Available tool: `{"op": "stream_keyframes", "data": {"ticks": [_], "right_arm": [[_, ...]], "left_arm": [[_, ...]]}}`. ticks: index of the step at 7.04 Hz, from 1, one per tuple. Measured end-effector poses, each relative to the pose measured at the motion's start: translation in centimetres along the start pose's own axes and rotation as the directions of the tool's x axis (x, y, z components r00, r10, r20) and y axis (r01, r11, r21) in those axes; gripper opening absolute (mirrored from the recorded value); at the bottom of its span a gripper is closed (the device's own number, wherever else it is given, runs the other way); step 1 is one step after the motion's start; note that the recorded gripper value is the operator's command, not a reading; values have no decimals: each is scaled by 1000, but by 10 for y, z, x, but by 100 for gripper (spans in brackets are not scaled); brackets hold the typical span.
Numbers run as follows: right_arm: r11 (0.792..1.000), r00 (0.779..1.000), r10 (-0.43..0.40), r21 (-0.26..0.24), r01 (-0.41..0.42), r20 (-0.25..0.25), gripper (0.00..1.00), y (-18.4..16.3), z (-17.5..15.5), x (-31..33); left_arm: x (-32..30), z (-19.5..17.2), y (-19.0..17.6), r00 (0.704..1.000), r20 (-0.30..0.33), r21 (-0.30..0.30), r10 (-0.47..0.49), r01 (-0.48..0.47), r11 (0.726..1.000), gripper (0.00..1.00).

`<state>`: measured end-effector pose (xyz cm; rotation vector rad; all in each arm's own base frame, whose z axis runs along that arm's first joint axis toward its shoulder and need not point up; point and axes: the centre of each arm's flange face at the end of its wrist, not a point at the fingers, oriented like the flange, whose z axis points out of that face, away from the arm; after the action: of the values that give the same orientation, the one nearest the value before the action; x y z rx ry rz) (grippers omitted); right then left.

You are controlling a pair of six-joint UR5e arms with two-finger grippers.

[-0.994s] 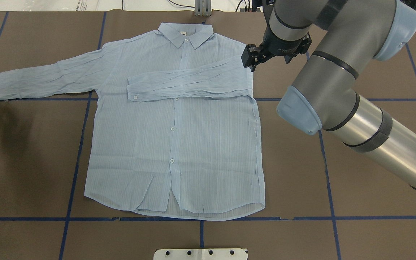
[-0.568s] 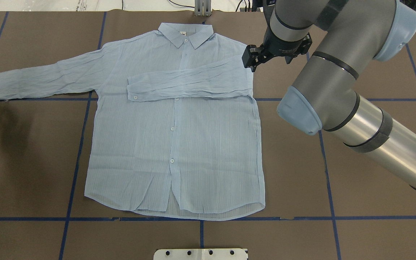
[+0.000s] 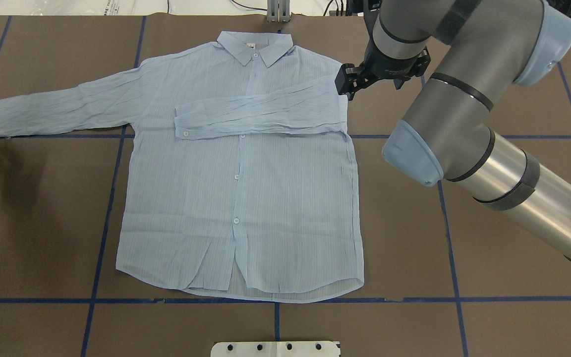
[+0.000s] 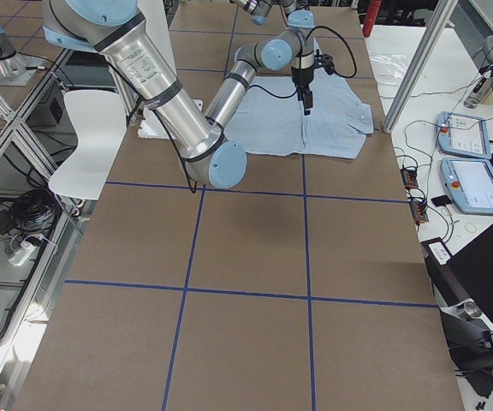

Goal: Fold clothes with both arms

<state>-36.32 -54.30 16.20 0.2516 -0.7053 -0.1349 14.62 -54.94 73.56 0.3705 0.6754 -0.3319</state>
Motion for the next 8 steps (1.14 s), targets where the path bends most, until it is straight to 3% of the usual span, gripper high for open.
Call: {"op": "stream_keyframes", "data": {"ticks": [2, 6, 8], "right_arm": [[1000, 1000, 1, -2, -1, -2, 100, 0, 1, 1], [1000, 1000, 3, -11, -3, -7, 100, 3, 7, 6], [1000, 1000, 3, -15, -3, -8, 100, 9, 9, 14]], "left_arm": [[0, 1, 1, 1000, 2, -2, -1, 1, 1000, 1], [35, -15, -19, 999, -43, 12, 18, -18, 1000, 0], [94, -34, -57, 998, -55, 8, 22, -22, 1000, 0]]}}
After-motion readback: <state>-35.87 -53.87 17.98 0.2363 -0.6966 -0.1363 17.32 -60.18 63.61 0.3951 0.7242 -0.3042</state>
